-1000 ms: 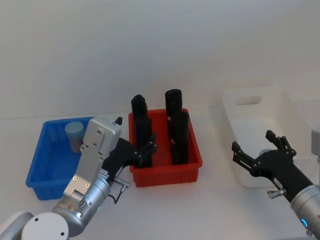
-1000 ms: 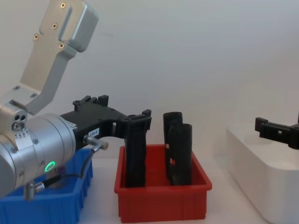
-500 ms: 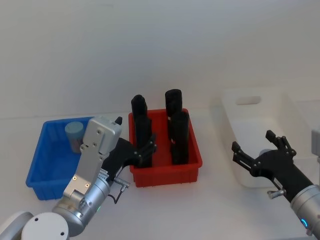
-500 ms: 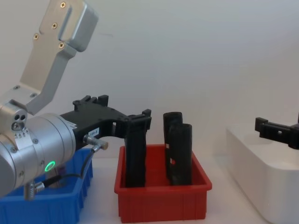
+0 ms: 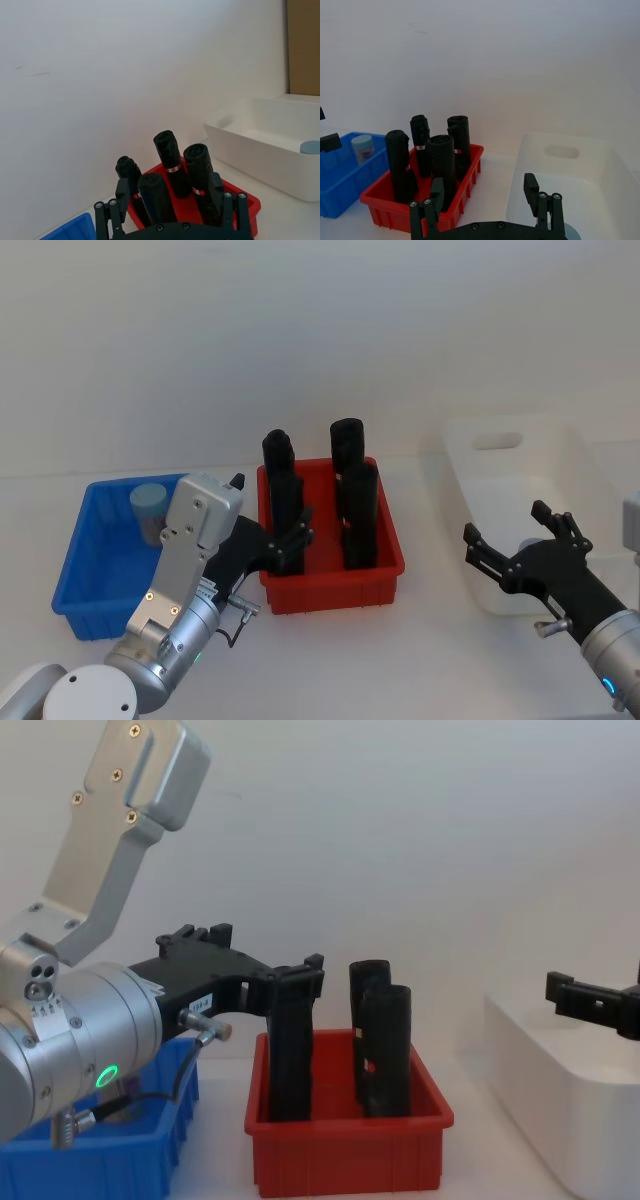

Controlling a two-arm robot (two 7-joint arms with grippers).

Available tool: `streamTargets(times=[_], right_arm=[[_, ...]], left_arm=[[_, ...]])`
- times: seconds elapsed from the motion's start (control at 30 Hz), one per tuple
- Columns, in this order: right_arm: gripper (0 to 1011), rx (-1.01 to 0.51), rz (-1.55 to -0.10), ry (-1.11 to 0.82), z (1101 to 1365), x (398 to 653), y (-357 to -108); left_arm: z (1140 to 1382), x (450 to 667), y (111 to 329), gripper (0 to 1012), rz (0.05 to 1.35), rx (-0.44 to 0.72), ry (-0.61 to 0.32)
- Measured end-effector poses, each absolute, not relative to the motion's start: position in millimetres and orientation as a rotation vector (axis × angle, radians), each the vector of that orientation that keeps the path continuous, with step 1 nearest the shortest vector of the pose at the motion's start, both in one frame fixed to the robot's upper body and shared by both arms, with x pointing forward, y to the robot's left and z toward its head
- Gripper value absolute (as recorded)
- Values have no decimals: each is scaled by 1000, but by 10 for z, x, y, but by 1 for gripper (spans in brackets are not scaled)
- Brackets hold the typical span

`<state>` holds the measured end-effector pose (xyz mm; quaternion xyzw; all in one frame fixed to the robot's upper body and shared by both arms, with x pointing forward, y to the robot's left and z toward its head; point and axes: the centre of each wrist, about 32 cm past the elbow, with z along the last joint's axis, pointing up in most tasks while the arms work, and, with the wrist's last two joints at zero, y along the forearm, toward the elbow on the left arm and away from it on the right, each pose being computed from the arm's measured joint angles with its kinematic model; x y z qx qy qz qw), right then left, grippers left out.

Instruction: Pick the cotton swabs from the blue box and place them into the white box.

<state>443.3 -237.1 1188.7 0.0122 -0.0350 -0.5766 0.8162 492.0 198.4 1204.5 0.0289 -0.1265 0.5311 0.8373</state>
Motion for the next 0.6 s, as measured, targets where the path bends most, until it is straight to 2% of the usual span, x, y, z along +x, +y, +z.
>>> streamTargets(times=[0.37, 0.6], right_arm=[[1002, 23, -1224, -75, 11884, 4450, -2383], [1002, 14, -1194, -79, 11871, 4558, -2433]], left_arm=[[12044, 4920, 1984, 1004, 1124, 61, -268], [12044, 4920, 1984, 1004, 1124, 61, -268]])
